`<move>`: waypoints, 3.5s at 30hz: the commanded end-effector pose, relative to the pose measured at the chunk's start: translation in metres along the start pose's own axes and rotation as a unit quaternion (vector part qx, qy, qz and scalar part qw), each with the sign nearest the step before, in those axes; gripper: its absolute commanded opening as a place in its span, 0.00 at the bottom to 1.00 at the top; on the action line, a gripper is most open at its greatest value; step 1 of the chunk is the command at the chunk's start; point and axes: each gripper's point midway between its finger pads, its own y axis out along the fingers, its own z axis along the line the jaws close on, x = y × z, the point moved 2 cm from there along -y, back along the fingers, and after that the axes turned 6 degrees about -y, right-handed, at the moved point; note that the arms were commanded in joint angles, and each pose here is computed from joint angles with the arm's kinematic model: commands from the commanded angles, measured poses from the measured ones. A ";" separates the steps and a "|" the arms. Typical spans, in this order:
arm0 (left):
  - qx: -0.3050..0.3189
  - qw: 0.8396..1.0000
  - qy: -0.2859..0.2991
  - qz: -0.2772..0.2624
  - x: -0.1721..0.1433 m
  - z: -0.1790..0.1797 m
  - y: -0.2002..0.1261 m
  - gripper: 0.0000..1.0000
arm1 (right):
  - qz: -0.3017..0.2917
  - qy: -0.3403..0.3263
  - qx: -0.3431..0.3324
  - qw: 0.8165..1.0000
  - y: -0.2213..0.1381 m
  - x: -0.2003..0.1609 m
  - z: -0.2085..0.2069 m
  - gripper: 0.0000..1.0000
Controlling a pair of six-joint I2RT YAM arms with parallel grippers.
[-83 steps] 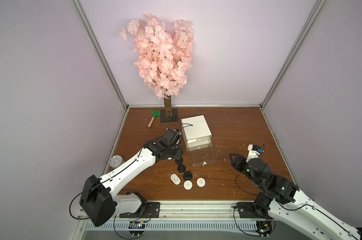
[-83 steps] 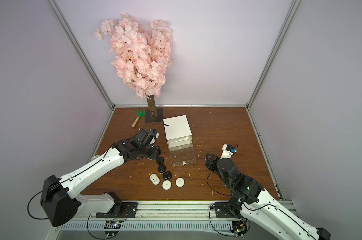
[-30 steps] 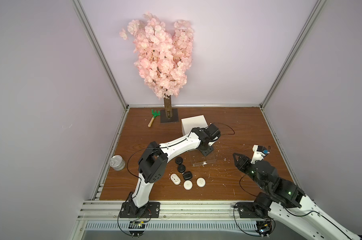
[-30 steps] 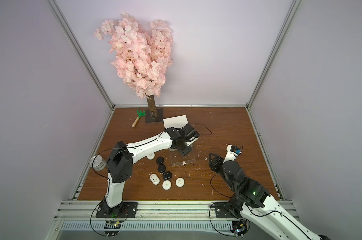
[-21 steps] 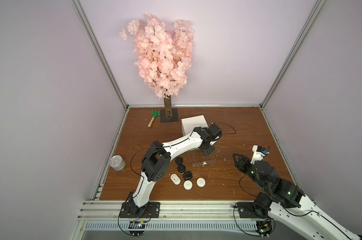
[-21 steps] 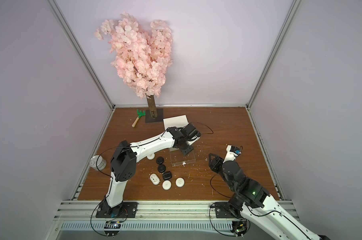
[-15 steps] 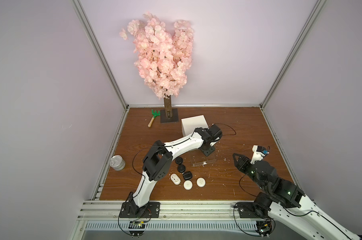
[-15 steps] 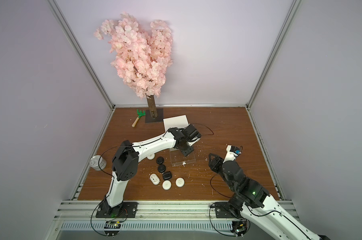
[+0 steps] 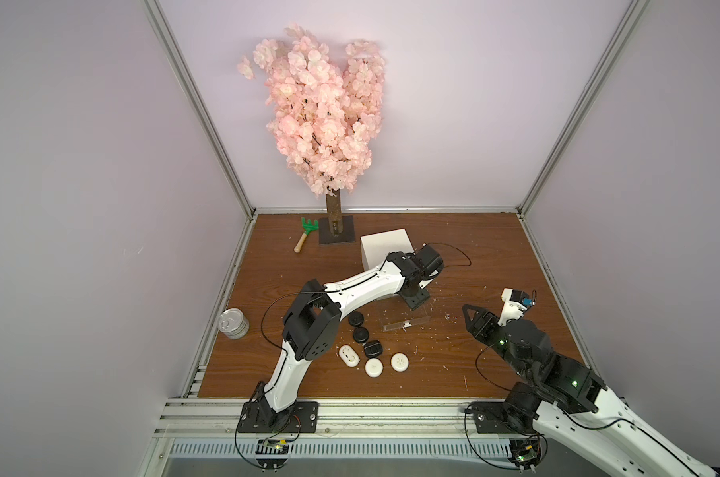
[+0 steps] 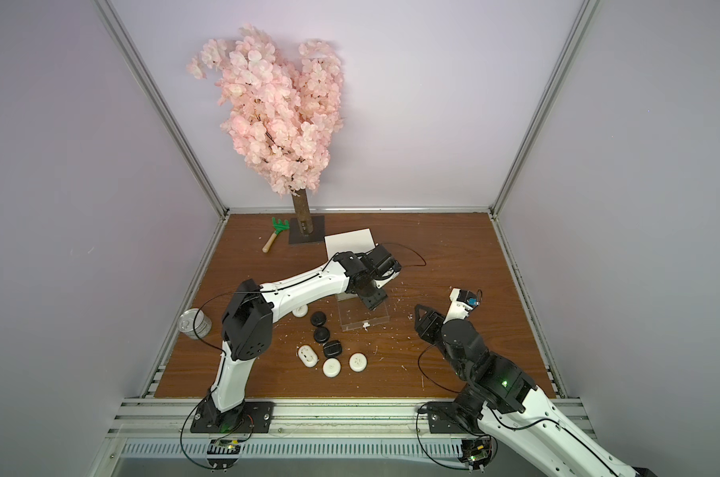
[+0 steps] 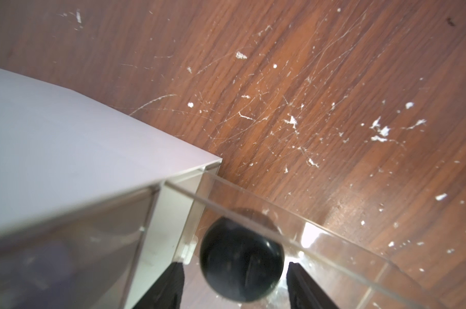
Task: Put the bluetooth earphones in the drawer according to color
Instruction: Place the bluetooth earphone in the drawer, then pick up the Bluetooth earphone from the center of the board.
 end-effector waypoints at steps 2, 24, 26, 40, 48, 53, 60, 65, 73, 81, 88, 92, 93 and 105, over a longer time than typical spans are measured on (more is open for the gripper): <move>0.008 0.997 -0.018 -0.072 0.009 0.007 -0.080 0.66 | -0.018 -0.004 0.008 1.000 -0.006 0.015 0.010 0.55; 0.098 0.976 -0.193 0.027 -0.164 0.077 -0.077 0.71 | -0.004 0.001 0.011 1.000 0.002 0.008 0.013 0.56; 0.088 0.975 -0.201 0.031 -0.167 0.079 -0.069 0.72 | -0.004 0.004 0.012 1.000 0.000 0.008 0.012 0.56; 0.028 0.966 -0.255 0.014 -0.163 0.080 -0.026 0.72 | -0.011 0.002 0.009 1.000 -0.005 0.011 0.008 0.56; 0.023 0.960 -0.278 0.036 -0.171 0.077 -0.007 0.72 | -0.015 0.000 0.005 1.000 -0.007 0.012 0.005 0.56; 0.034 0.955 -0.290 0.053 -0.180 0.078 0.002 0.72 | -0.015 -0.004 0.003 1.000 -0.007 0.012 0.005 0.56; 0.036 0.953 -0.295 0.064 -0.185 0.077 0.010 0.72 | -0.016 -0.008 0.002 1.000 -0.006 0.014 0.007 0.57; 0.031 0.952 -0.297 0.062 -0.185 0.075 0.017 0.71 | -0.016 -0.009 0.001 1.000 -0.006 0.014 0.007 0.57; 0.030 0.951 -0.299 0.070 -0.187 0.075 0.024 0.69 | -0.016 -0.012 -0.001 1.000 -0.006 0.015 0.008 0.57; 0.027 0.951 -0.300 0.077 -0.189 0.073 0.031 0.67 | -0.013 -0.015 0.002 1.000 -0.002 0.014 0.012 0.58; 0.029 0.951 -0.299 0.077 -0.190 0.074 0.030 0.61 | -0.014 -0.016 0.004 1.000 -0.002 0.015 0.012 0.58; 0.034 0.951 -0.297 0.075 -0.189 0.075 0.026 0.56 | -0.015 -0.015 0.004 1.000 -0.003 0.016 0.012 0.58; 0.034 0.952 -0.297 0.073 -0.188 0.076 0.023 0.55 | -0.014 -0.015 0.005 1.000 -0.003 0.015 0.012 0.58; 0.065 0.955 -0.288 0.017 -0.164 0.095 -0.040 0.54 | -0.013 -0.012 0.004 1.000 -0.002 0.015 0.012 0.57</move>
